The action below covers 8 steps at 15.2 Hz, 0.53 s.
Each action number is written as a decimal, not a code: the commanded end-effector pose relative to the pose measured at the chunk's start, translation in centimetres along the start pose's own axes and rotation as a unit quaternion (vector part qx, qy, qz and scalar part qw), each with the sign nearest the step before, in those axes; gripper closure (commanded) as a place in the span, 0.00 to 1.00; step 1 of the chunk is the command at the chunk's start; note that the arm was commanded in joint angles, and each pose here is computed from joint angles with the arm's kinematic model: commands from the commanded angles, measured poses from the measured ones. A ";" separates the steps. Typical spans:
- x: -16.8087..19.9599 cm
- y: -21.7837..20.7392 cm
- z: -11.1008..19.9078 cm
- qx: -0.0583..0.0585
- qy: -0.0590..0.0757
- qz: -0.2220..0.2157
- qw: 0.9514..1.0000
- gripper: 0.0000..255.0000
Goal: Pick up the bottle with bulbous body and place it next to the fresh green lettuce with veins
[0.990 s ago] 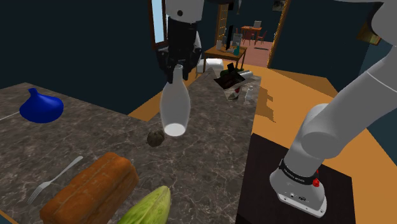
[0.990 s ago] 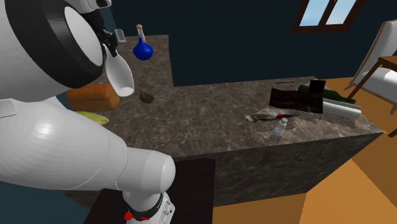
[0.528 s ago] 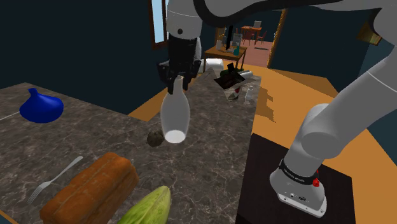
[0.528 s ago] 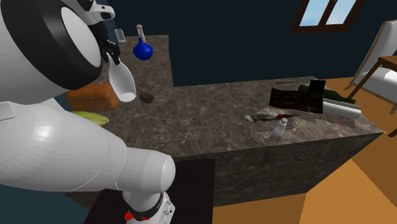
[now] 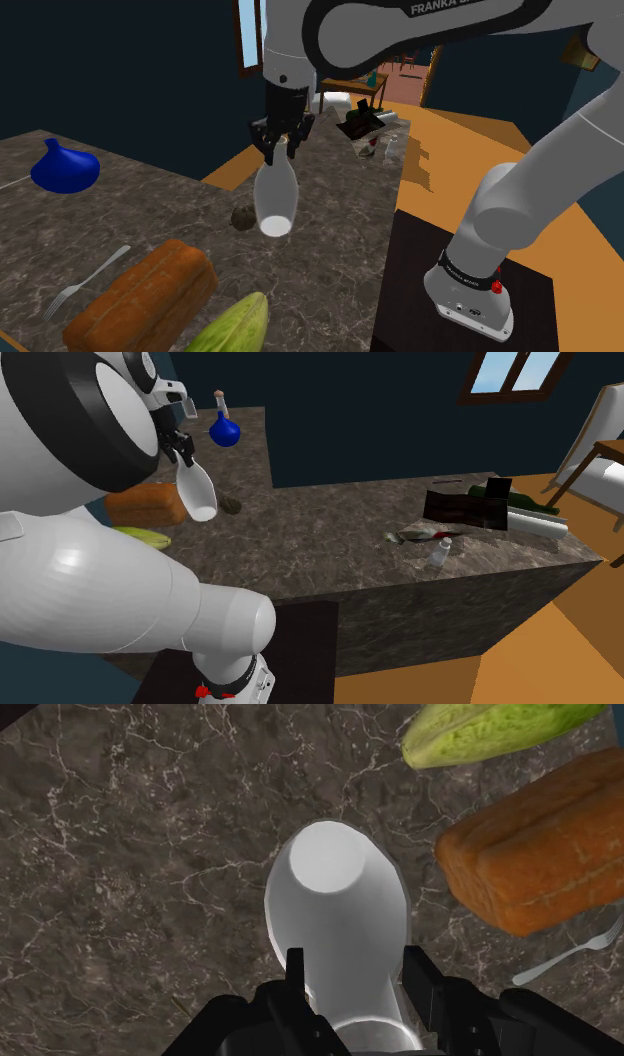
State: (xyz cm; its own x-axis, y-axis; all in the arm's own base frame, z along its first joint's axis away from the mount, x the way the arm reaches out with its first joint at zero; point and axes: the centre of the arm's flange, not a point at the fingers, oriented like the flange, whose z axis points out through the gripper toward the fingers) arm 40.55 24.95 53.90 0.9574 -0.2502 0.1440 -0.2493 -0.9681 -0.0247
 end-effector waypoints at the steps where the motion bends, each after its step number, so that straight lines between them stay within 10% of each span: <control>1: -0.2 0.0 1.1 0.000 0.000 0.000 1.000 1.00; 8: -0.7 0.1 4.8 0.000 0.000 0.000 1.000 1.00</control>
State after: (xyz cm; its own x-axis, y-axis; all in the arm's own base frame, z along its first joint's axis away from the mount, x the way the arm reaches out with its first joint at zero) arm 40.61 25.09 49.53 0.9575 -0.2500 0.1441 -0.2491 -0.9682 -0.0245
